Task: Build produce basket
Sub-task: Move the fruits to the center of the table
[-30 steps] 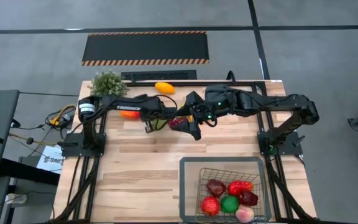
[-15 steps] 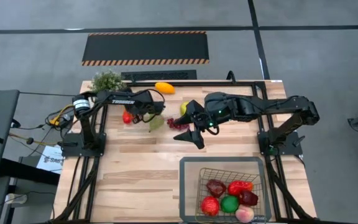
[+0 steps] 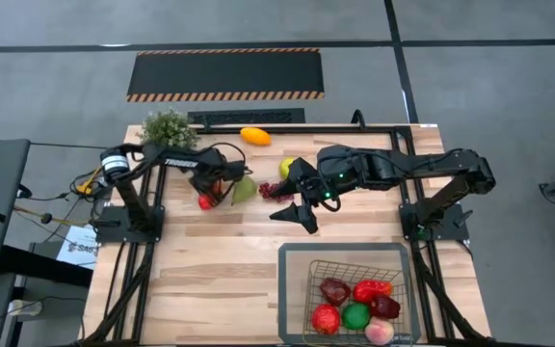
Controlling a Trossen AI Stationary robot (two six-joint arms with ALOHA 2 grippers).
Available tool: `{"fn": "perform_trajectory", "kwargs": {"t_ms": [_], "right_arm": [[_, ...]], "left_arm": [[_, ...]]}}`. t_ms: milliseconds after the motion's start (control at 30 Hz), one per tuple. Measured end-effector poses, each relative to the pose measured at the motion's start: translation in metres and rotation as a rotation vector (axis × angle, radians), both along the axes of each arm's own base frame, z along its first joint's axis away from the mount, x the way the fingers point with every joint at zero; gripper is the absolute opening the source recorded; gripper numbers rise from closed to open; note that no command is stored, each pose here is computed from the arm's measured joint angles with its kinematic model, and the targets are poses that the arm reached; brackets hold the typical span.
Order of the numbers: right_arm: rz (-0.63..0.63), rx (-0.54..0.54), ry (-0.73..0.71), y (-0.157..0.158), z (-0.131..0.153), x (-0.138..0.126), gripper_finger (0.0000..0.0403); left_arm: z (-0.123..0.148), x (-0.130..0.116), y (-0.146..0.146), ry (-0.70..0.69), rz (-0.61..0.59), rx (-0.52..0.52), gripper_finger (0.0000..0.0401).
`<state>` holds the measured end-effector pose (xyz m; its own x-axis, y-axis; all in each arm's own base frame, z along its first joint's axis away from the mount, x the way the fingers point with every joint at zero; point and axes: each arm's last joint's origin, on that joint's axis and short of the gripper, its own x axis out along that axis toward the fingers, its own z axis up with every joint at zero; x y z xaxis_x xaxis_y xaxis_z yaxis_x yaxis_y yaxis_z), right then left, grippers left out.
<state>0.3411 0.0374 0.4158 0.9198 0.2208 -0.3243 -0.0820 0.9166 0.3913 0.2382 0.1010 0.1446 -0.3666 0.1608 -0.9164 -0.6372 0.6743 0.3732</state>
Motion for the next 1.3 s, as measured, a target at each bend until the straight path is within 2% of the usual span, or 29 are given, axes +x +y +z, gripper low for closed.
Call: {"fn": "perform_trajectory", "kwargs": {"t_ms": [167,367,467,567,733,833,967,1100,1233,1300], "right_arm": [[0.0,0.001,0.002,0.0,0.0,0.0,0.0328],[-0.001,0.002,0.008,0.0,-0.001,0.0,0.0328],[-0.001,0.002,0.008,0.0,-0.001,0.0,0.0328],[-0.001,0.003,0.008,0.0,-0.001,0.0,0.0328],[-0.003,0.009,0.014,0.0,-0.001,0.0,0.0328],[-0.003,0.009,0.017,0.0,-0.001,0.0,0.0328],[-0.002,0.02,0.042,0.002,-0.003,-0.001,0.0328],[-0.003,0.024,0.062,0.002,-0.005,-0.002,0.0328],[-0.009,0.024,0.063,0.0,-0.005,-0.002,0.0328],[-0.019,0.028,0.065,-0.003,-0.005,-0.002,0.0328]], "left_arm": [[0.015,0.038,-0.025,-0.251,-0.032,-0.021,0.0],[0.031,0.088,-0.049,-0.687,-0.075,-0.181,0.0],[0.051,0.107,-0.054,-0.819,-0.136,-0.193,0.0],[0.081,0.113,-0.049,-0.792,-0.2,-0.123,0.0],[0.133,0.109,-0.018,-0.621,-0.349,0.178,0.0],[0.15,0.103,0.017,-0.625,-0.372,0.21,0.0006],[0.153,0.082,0.069,-0.589,-0.351,0.254,0.004],[0.154,0.066,0.116,-0.629,-0.498,0.301,0.0064],[0.149,0.057,0.144,-0.719,-0.564,0.346,0.0062],[0.14,0.056,0.154,-0.73,-0.569,0.332,0.006]]}}
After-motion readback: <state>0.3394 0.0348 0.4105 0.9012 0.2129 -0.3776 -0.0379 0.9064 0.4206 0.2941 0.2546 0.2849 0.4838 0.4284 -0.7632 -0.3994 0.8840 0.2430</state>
